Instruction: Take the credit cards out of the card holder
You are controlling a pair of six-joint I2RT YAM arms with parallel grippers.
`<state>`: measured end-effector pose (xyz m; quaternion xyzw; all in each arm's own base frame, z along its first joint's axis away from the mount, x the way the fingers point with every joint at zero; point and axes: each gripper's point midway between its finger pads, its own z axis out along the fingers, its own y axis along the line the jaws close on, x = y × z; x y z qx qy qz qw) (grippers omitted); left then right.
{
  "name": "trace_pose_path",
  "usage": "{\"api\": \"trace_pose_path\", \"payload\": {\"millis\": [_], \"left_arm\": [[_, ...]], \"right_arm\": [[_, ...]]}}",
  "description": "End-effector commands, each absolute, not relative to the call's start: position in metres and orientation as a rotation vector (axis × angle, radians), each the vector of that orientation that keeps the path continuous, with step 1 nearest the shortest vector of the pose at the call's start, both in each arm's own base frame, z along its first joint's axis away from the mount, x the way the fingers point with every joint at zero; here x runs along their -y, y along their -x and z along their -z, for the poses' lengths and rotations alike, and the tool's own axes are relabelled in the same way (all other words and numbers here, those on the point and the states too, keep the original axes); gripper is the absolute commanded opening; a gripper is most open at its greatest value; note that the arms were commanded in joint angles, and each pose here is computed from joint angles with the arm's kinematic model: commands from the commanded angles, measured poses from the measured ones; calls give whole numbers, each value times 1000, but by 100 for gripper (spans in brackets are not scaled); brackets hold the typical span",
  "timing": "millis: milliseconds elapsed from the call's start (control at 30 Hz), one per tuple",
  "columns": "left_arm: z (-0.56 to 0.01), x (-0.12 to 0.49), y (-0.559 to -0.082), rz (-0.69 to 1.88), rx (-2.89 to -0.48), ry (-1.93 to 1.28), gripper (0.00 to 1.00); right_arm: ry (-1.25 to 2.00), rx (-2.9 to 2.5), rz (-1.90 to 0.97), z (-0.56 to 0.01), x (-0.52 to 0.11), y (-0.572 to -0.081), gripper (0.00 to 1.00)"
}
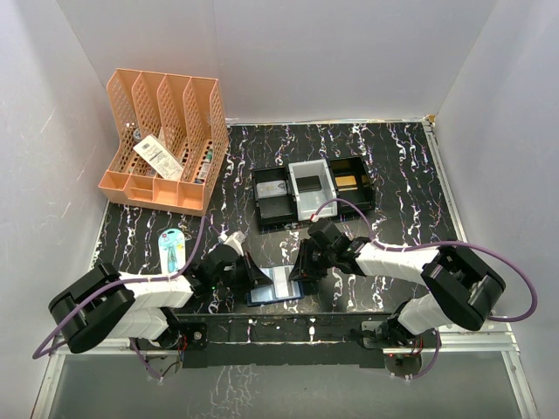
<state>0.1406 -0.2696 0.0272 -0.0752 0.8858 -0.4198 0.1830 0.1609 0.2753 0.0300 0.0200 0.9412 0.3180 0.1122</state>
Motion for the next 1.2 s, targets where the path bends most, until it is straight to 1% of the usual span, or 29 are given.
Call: {"api": "trace_pose_path", "payload": {"millis": [0, 33, 100, 167, 267, 400, 533, 667, 733, 833, 933, 1000, 1100, 1167], "left_arm": [[-24, 264, -140, 1149, -2494, 207, 0], [-26, 266, -141, 1160, -2485, 208, 0], [-29, 269, -143, 1186, -2473, 216, 12], [-33, 274, -143, 1227, -2458, 214, 19], [-34, 280, -141, 1285, -2449, 214, 23], [-30, 284, -139, 1317, -2460, 220, 23], [-27, 286, -139, 1350, -2449, 249, 15], [-34, 292, -140, 1411, -2411, 242, 13], [-37, 296, -141, 1431, -2404, 232, 14], [-38, 301, -141, 1444, -2403, 223, 19], [-36, 303, -143, 1426, -2414, 216, 20], [-34, 304, -144, 1402, -2429, 208, 18], [-35, 305, -147, 1366, -2435, 200, 12], [-36, 305, -148, 1350, -2434, 196, 3]], "right_arm": [[-58, -2781, -843, -20, -269, -162, 20], [-58, -2780, -849, -21, -269, -162, 20], [-62, -2782, -858, -20, -270, -161, 20], [-66, -2786, -859, -19, -270, -161, 20], [-72, -2792, -861, -17, -269, -159, 20], [-76, -2796, -862, -15, -269, -158, 20], [-80, -2800, -872, -14, -269, -157, 20], [-77, -2801, -888, -14, -270, -155, 20], [-72, -2799, -893, -14, -270, -155, 19], [-48, -2778, -920, -19, -273, -155, 17], [-19, -2755, -935, -26, -274, -156, 17], [7, -2743, -964, -30, -276, -155, 16], [48, -2737, -1011, -32, -280, -151, 16], [57, -2738, -1024, -32, -281, -150, 16]]}}
